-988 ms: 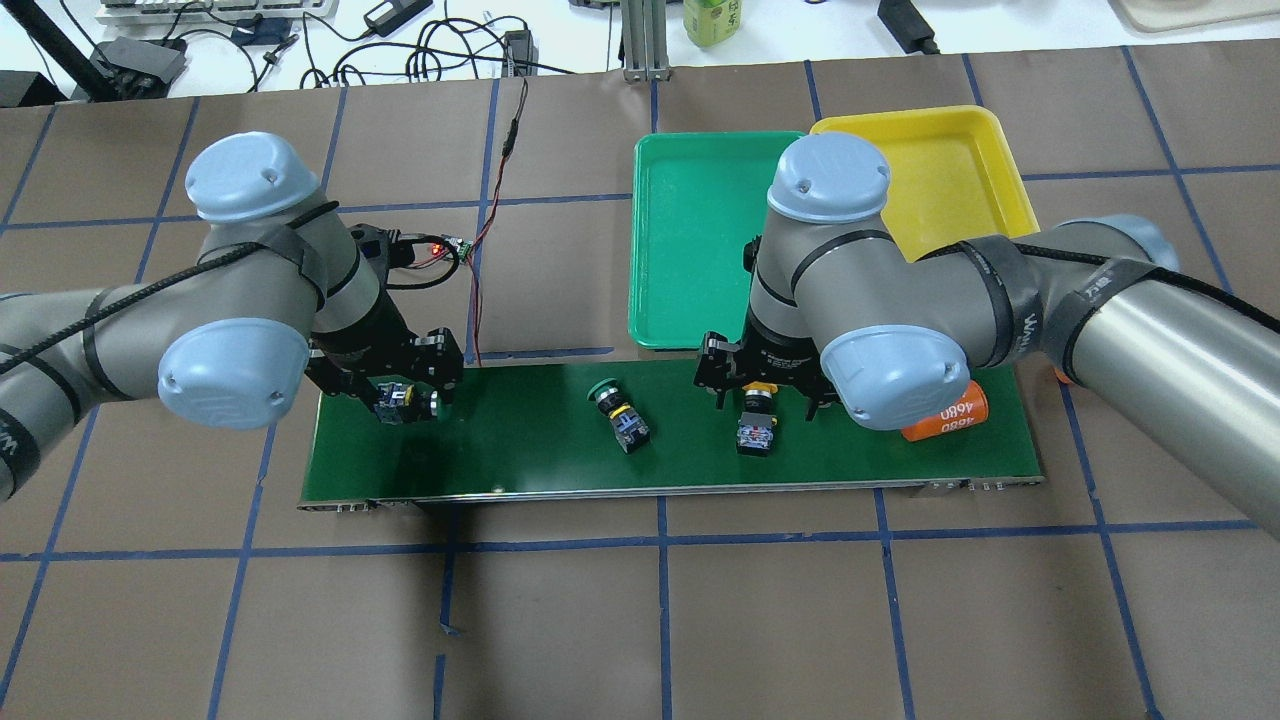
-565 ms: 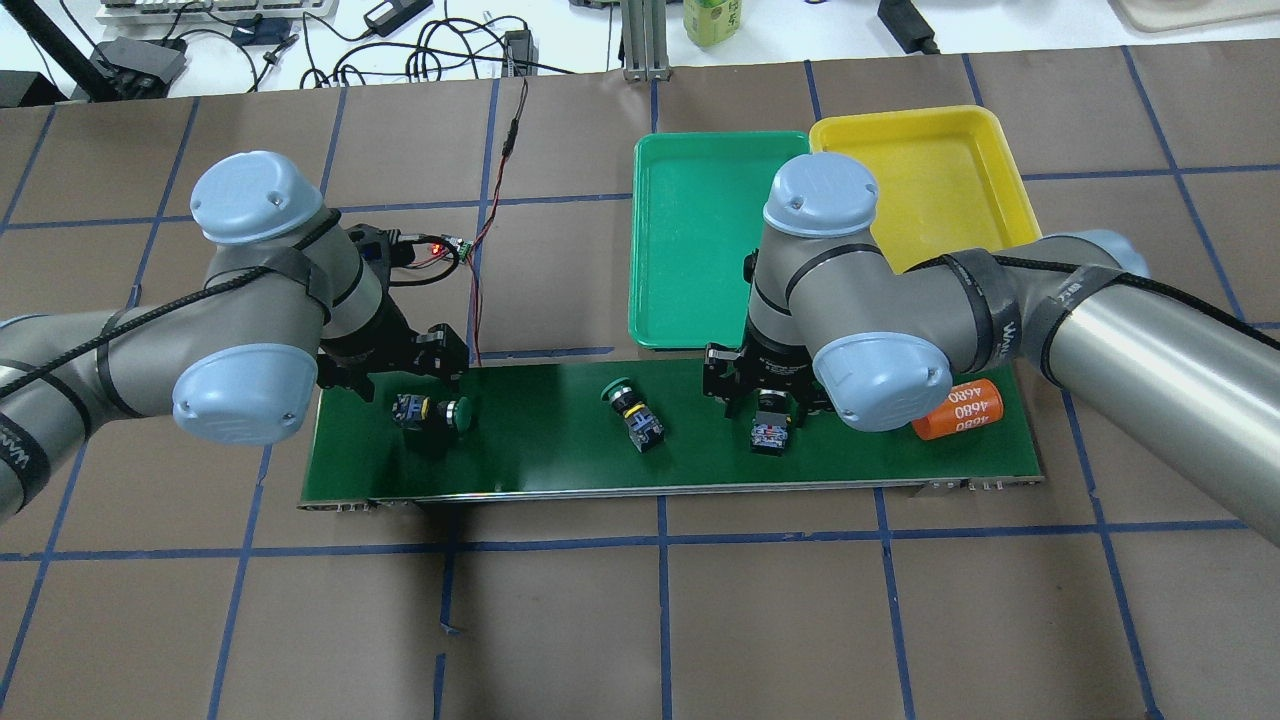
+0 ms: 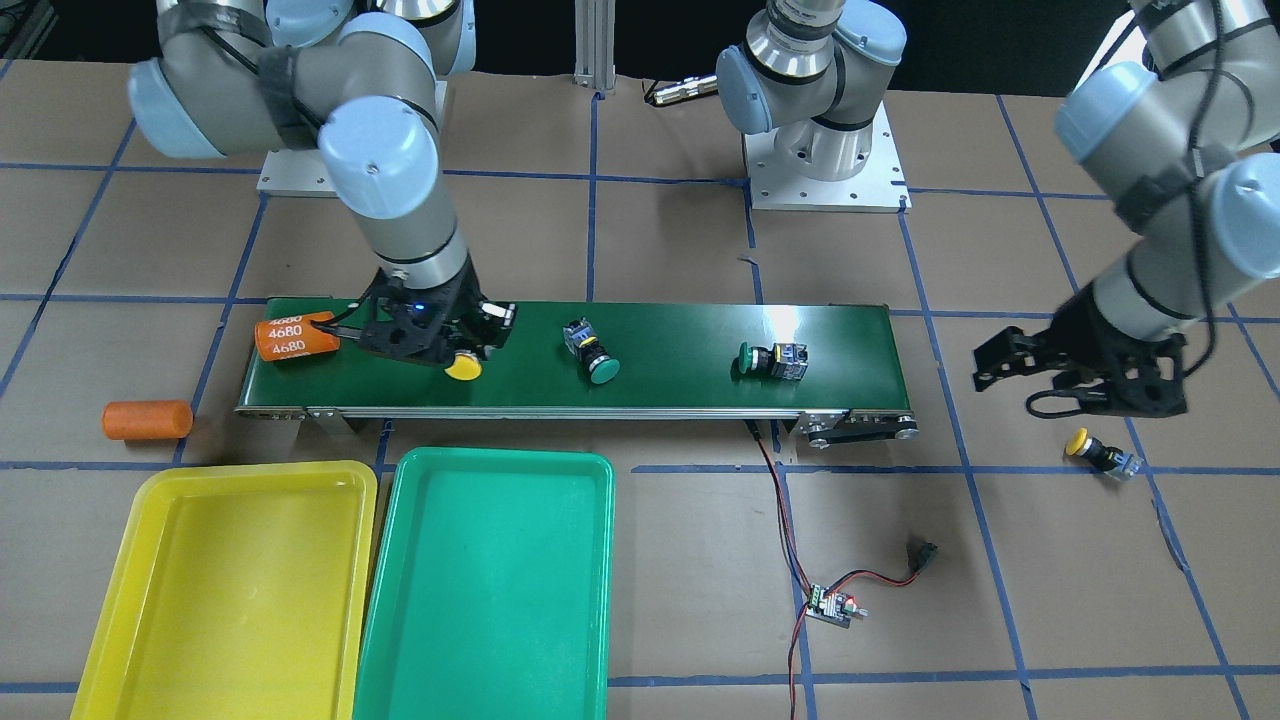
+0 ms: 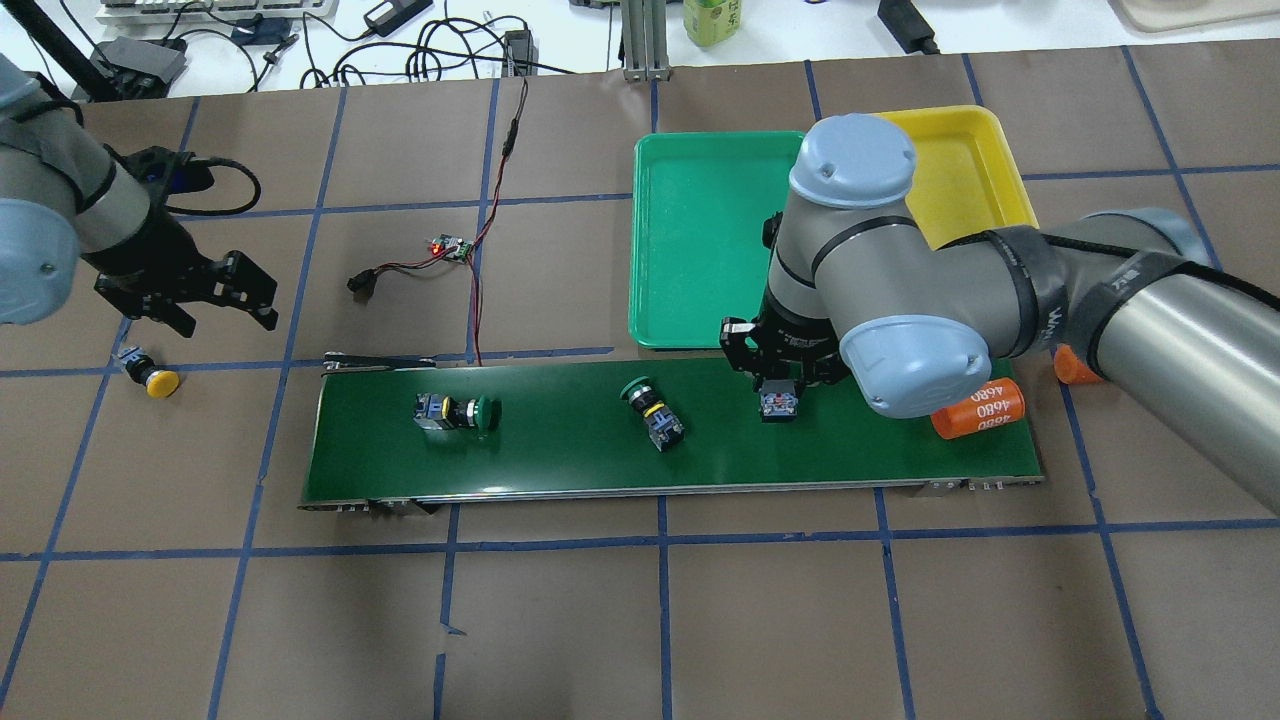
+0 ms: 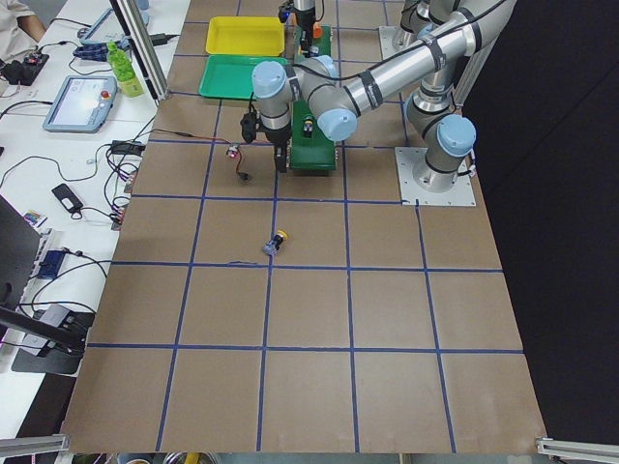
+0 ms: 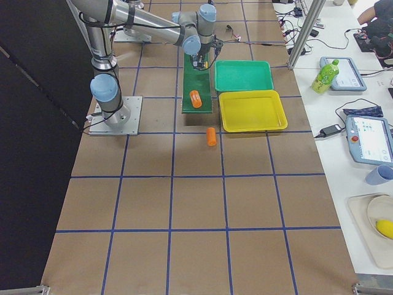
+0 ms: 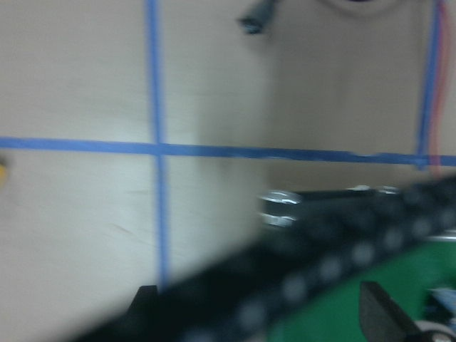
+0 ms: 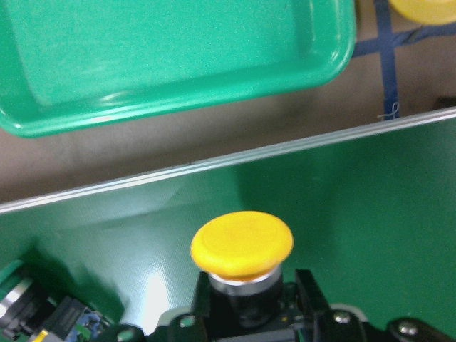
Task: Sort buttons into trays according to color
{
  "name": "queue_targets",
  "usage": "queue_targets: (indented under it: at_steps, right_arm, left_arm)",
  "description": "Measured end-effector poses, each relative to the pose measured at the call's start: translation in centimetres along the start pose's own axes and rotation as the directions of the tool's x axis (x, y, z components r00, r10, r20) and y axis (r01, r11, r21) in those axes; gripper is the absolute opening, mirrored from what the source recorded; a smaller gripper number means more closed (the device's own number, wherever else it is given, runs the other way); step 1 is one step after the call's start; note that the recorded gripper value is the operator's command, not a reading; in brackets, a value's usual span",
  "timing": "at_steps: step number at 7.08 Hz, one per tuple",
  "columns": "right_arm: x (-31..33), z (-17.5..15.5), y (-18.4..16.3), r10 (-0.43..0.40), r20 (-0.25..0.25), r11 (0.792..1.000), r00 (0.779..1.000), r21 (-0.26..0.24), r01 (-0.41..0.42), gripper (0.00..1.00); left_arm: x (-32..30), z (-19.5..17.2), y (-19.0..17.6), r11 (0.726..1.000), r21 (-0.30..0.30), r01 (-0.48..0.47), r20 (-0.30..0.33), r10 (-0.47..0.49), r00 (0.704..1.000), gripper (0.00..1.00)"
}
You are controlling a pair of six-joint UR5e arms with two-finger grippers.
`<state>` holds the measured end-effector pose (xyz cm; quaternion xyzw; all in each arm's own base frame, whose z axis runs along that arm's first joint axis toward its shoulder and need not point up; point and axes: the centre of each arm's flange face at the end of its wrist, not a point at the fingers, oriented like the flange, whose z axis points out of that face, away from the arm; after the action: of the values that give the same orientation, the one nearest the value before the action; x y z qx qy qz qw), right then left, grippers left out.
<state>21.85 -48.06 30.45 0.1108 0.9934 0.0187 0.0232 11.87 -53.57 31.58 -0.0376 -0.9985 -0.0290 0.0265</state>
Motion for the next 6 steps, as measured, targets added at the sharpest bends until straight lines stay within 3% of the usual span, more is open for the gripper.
queue_targets:
  at_steps: [1, 3, 5, 6]
  right_arm:
    - [2.8, -2.2, -3.0, 0.047, 0.011, 0.998, 0.999, 0.042, -0.048, 0.00]
    - [9.0, -3.5, -9.0, 0.108, 0.015, 0.991, 0.994, 0.075, -0.109, 0.00]
    - [13.0, -1.9, -15.1, 0.062, -0.006, 0.996, 0.998, 0.067, -0.062, 0.00]
    - [14.4, -0.4, -17.3, 0.037, -0.027, 0.998, 0.999, 0.052, -0.036, 0.19]
  left_arm:
    - [-4.3, 1.4, -0.3, 0.991, 0.019, -0.133, 0.012, 0.133, 0.991, 1.00]
    - [-10.1, 4.7, -1.0, 0.934, 0.030, -0.357, 0.076, 0.354, 0.932, 1.00]
    - [-12.4, 7.2, -1.8, 0.895, 0.007, -0.446, 0.126, 0.442, 0.888, 1.00]
    - [-13.0, 8.2, -2.0, 0.892, 0.001, -0.452, 0.123, 0.448, 0.885, 1.00]
